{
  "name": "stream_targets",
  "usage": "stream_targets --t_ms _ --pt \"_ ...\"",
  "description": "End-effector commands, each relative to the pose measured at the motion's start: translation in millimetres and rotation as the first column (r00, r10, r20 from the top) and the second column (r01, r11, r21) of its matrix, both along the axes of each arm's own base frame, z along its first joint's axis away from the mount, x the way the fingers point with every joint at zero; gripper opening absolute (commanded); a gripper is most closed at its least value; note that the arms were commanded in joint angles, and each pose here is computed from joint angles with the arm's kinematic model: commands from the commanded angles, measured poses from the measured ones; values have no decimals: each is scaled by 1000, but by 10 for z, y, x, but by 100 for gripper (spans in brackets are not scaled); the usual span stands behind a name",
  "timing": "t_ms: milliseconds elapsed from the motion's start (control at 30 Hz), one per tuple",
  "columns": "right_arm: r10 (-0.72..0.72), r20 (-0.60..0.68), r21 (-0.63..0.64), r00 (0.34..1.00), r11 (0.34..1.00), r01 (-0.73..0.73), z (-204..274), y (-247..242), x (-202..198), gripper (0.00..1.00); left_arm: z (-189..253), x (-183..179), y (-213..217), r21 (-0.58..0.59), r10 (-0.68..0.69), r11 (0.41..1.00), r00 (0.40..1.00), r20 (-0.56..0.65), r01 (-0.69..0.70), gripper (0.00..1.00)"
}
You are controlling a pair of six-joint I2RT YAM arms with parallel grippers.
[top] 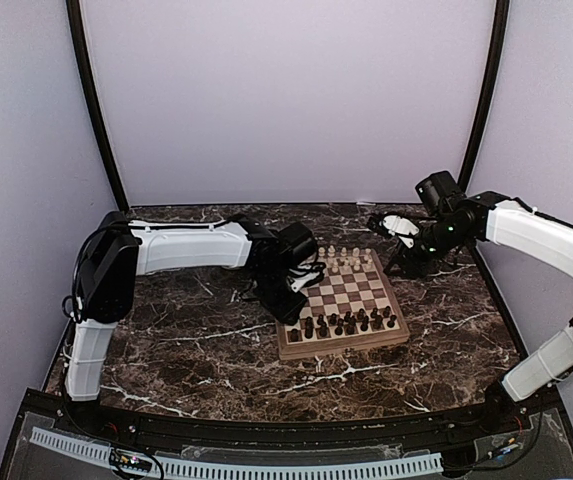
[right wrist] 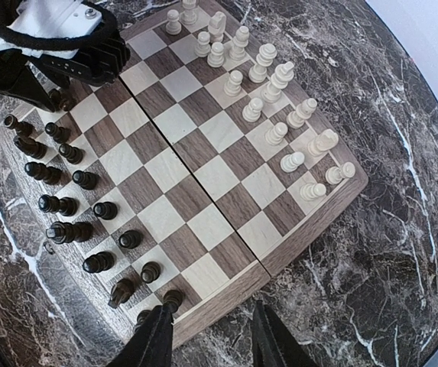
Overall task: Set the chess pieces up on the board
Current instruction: Pick up the pawn from h7.
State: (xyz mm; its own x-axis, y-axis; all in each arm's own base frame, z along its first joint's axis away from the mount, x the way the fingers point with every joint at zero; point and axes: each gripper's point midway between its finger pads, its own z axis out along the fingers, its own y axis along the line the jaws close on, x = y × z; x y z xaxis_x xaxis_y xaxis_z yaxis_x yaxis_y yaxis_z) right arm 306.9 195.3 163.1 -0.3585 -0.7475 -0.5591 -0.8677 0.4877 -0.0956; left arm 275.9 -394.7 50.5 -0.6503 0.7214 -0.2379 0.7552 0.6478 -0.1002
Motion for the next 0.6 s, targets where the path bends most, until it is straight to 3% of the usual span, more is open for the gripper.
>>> stream_targets --t_ms 0,167,333,567 --pt "-13 34 22 999 1000 12 76 -3 36 37 33 -23 28 34 -23 999 1000 10 23 26" --pt "-11 35 24 999 1000 10 91 7 43 37 12 -35 48 46 -30 999 1000 3 30 15" --pt "-10 45 36 999 999 9 157 31 82 37 121 41 17 28 -46 999 998 52 45 11" --pt "-40 94 90 995 995 31 414 121 296 37 565 243 -17 -79 -39 996 988 151 52 7"
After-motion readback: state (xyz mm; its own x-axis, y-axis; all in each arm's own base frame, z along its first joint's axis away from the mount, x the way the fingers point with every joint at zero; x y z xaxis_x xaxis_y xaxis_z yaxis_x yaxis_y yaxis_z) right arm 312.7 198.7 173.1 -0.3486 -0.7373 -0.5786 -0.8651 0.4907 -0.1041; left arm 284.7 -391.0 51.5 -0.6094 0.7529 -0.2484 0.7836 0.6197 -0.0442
